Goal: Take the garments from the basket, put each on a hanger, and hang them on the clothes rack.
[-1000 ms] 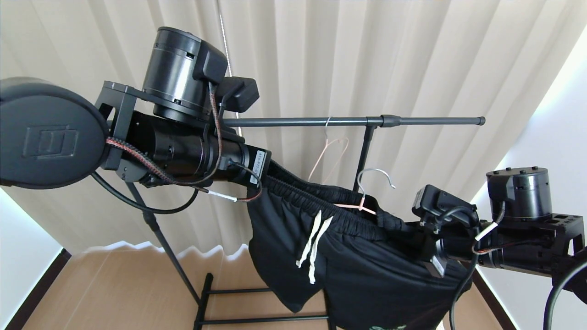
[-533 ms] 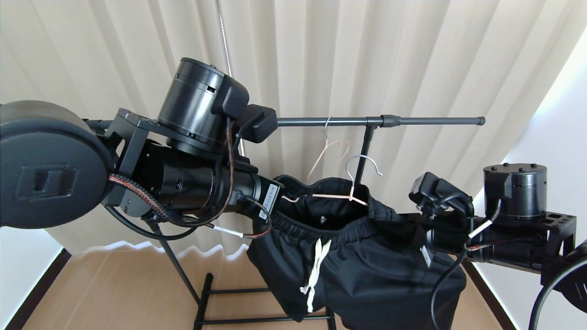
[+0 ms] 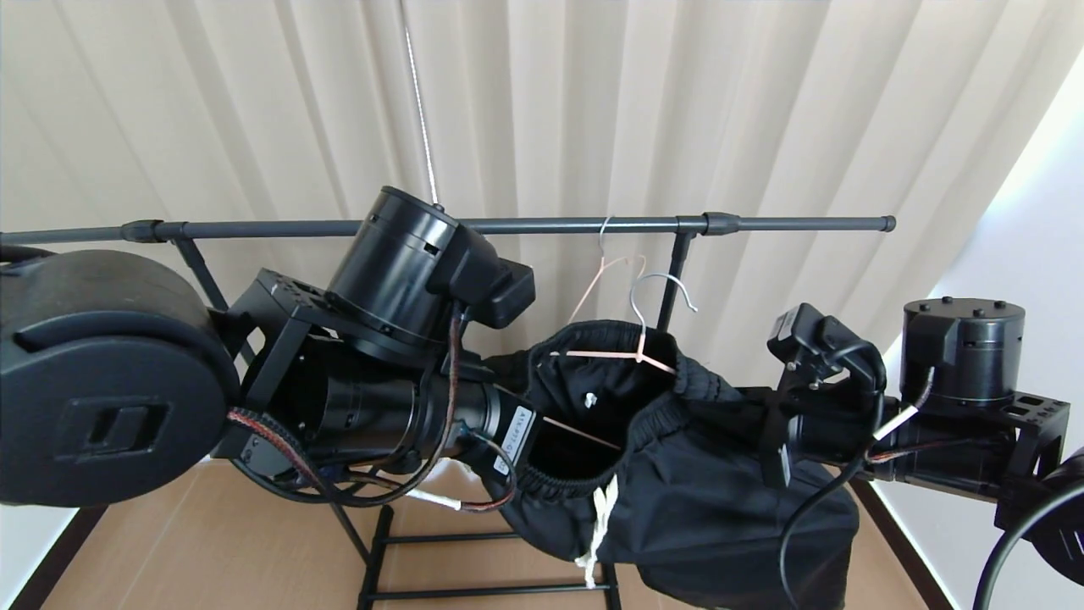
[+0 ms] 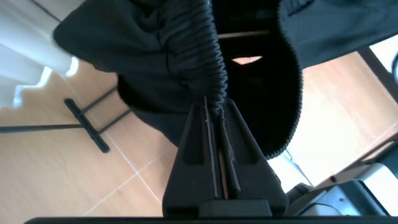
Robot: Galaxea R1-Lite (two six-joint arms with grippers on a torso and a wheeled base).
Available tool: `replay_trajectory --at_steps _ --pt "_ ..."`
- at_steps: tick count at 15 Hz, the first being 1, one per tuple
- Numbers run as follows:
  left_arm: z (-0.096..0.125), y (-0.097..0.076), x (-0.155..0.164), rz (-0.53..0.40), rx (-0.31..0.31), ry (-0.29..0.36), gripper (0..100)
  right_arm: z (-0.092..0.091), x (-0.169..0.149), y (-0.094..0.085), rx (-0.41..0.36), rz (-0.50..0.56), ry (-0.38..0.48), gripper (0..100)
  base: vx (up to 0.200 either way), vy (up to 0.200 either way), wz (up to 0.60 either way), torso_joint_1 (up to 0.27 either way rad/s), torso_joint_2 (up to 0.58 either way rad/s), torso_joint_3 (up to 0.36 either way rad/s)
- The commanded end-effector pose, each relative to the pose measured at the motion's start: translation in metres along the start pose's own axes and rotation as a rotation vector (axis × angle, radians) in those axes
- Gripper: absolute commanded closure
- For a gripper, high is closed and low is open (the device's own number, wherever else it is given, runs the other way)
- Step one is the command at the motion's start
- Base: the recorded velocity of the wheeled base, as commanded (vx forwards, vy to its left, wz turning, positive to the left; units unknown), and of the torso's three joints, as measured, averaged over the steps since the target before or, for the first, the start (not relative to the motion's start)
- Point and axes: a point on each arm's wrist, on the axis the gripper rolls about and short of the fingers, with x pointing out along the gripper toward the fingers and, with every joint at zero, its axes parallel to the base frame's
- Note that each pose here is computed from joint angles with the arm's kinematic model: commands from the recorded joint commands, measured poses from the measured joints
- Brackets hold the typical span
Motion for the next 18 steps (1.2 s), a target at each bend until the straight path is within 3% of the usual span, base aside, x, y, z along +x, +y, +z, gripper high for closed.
replay_trajectory --at_steps 1,9,18 --pt "-0.004 -0.007 0.002 -0.016 0.001 0.015 100 -0.002 0.001 0.001 0.019 0.035 -0.008 100 0.0 0.0 0.0 0.0 0.0 0.0" --pt "-0.01 -0.03 0.018 -0.055 0.006 0.06 100 0.002 -0.002 0.004 0.061 0.068 -0.076 100 0.0 0.0 0.0 0.0 0.0 0.0" --pt "-0.004 -0.039 0.041 -0.038 -0.051 0.025 100 0.013 -0.015 0.021 0.008 0.118 -0.16 100 0.0 0.0 0.0 0.0 0.0 0.0"
